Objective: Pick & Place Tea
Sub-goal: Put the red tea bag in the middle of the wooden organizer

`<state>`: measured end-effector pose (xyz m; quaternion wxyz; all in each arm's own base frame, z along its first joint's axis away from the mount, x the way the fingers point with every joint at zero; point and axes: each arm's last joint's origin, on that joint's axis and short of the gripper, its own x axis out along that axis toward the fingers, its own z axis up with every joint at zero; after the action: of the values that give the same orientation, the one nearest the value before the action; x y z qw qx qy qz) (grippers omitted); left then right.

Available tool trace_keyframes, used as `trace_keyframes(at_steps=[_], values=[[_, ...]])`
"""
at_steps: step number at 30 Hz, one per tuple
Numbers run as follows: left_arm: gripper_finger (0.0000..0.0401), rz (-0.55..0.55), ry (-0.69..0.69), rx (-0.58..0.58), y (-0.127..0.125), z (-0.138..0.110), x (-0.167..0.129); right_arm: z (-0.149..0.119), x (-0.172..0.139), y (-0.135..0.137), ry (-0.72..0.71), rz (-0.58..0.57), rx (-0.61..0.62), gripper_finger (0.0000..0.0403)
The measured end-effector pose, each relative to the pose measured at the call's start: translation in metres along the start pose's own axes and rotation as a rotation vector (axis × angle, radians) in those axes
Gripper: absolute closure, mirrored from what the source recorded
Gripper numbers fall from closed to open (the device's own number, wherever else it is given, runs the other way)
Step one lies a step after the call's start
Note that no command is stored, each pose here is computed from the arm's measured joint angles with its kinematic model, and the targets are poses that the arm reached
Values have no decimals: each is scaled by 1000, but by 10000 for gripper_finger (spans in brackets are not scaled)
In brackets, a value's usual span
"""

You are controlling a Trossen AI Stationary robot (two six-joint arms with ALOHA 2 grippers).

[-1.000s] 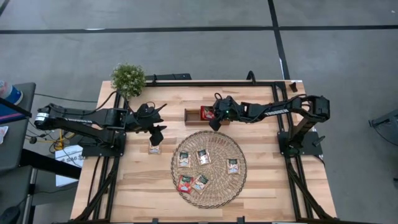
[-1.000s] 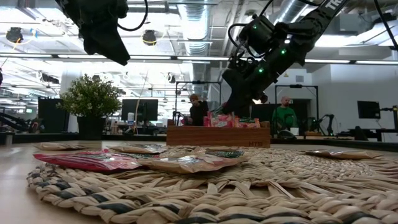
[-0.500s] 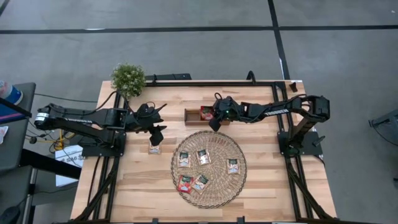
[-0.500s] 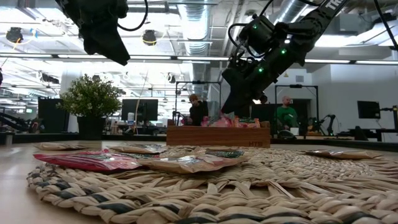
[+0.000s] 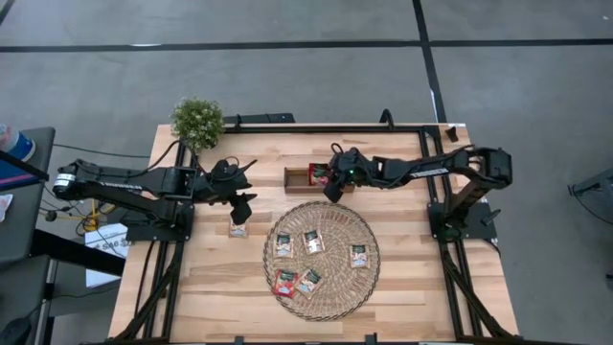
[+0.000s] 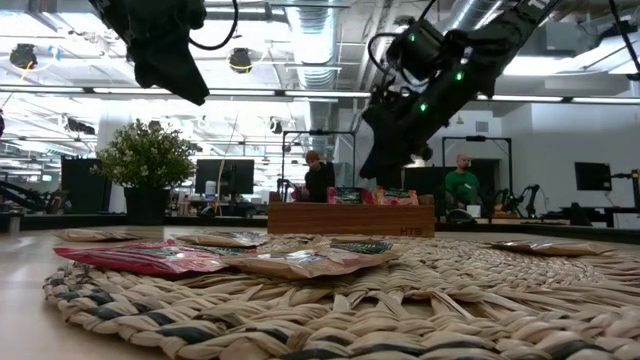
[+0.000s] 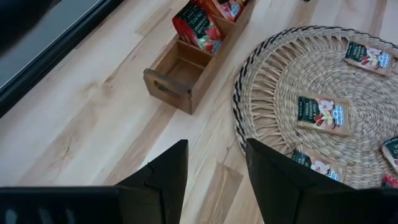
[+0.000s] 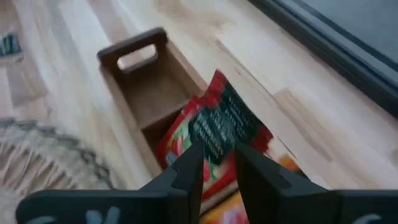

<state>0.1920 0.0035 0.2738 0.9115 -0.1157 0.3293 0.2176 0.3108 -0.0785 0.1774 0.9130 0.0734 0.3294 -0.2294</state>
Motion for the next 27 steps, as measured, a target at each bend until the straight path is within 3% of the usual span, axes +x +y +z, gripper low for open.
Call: trace_keyframes(at_steps=[7,10,14,18,24,27], values=[[247,-68,19,-6,-3,0,1,9,-43,11,124,45,-150,332],[247,-72,27,-28,-3,0,2,4,-67,17,197,130,-184,332],[247,-73,29,-108,-3,0,2,-4,-94,29,272,272,-216,331],[247,-90,44,-230,-4,0,2,-12,-115,44,314,334,-228,331],[247,-204,114,-274,-8,-1,1,-34,-135,58,414,323,-285,337],[247,-220,125,-291,-11,-3,0,-43,-143,58,390,319,-255,343]])
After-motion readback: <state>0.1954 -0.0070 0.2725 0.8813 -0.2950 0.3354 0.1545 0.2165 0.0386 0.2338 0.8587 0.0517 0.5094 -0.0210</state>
